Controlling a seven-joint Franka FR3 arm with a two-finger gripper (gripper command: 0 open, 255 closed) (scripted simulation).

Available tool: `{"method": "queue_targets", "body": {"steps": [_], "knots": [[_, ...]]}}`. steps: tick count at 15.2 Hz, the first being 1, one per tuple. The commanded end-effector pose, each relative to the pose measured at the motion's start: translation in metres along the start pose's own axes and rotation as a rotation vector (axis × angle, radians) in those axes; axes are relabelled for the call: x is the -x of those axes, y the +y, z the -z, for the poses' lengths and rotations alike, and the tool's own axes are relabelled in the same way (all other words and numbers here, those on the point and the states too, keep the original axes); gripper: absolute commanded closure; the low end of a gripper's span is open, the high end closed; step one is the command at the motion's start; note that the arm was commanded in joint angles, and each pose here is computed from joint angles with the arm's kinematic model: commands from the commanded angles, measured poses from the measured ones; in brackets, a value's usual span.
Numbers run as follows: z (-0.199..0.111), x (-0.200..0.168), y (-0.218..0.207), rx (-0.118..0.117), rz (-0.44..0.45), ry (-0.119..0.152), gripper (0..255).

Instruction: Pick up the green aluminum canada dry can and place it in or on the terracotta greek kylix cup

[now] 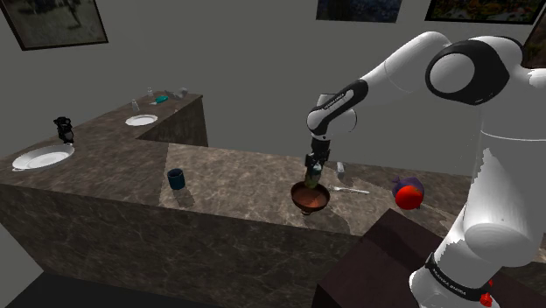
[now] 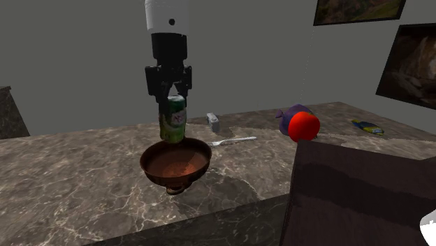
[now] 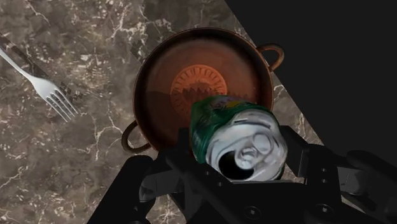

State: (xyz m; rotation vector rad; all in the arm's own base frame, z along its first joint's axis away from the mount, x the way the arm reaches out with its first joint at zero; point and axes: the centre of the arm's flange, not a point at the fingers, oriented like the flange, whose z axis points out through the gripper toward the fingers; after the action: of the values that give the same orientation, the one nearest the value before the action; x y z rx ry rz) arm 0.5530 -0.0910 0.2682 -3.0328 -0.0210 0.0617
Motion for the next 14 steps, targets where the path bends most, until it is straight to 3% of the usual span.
{"method": "queue_targets", "body": {"steps": [1,7,14], "knots": [[-0.011,0.000,0.001,0.000,0.000,0.001,255],[-0.043,-0.001,0.005,0.000,0.000,0.001,255],[-0.043,-0.001,0.005,0.000,0.000,0.001,255]]}}
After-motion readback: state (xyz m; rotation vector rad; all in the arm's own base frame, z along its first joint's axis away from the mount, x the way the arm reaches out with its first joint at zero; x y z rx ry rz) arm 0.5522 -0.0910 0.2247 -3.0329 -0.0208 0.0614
